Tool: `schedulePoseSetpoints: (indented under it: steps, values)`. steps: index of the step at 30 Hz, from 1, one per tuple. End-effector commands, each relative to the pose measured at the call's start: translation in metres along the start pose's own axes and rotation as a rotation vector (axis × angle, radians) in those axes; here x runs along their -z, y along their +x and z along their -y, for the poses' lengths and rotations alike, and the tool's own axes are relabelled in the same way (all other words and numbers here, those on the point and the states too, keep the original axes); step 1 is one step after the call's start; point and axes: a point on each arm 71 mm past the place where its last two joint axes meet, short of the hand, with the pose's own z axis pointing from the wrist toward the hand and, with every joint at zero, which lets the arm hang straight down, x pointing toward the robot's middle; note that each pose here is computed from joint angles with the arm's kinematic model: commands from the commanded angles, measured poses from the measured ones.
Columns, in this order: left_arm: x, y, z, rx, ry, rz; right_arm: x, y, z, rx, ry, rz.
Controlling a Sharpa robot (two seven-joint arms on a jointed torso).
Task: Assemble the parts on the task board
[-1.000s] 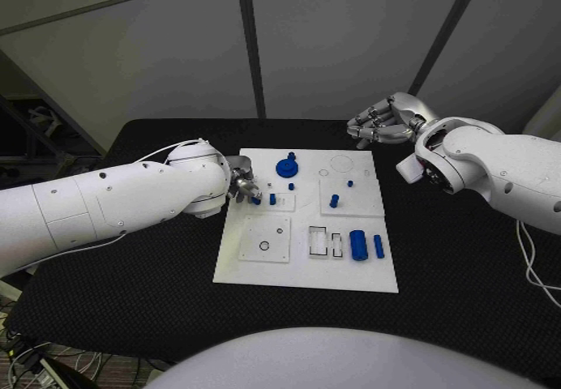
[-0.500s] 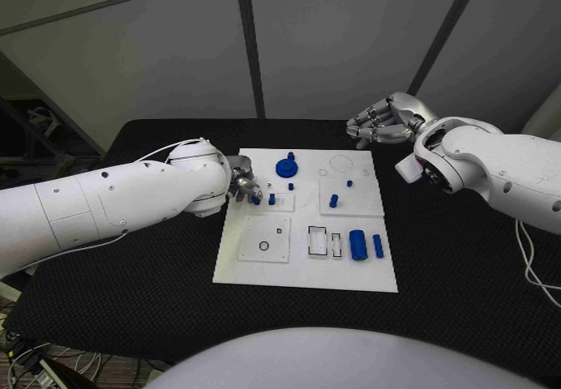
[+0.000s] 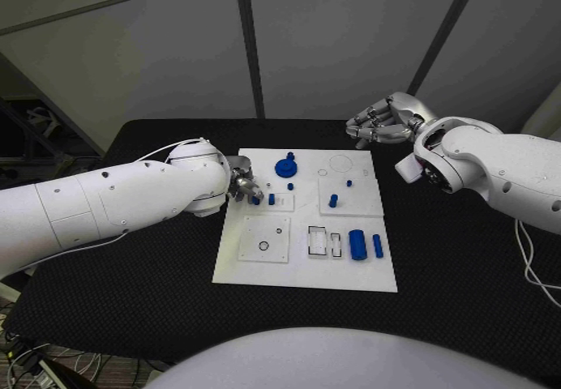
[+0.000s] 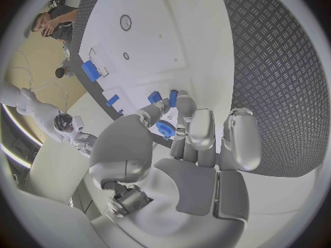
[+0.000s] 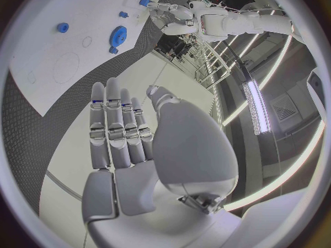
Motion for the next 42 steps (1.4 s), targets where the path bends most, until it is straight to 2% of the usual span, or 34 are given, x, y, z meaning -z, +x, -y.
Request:
schedulePoseSetpoints:
  steps: [1,20,31,38,42]
  values:
    - [-0.0014,0.0042,-0.0023,-0.020,-0.018,-0.023,0.000,0.000,-0.002,0.000,-0.011,-0.007]
    - [-0.0028,0.0020,-0.0064,-0.019,-0.029,-0.013,0.000,0.000,-0.001,0.001,-0.009,-0.007]
    - [-0.0005,-0.0019,-0.0076,0.006,-0.025,0.021,0.000,0.000,-0.001,0.001,-0.010,-0.007]
    - [0.0016,-0.0087,-0.0055,0.034,-0.016,0.057,0.000,0.000,-0.001,0.001,-0.010,-0.007]
    - [0.0037,-0.0165,-0.0048,0.071,-0.008,0.101,0.000,0.000,-0.001,0.001,-0.010,-0.008]
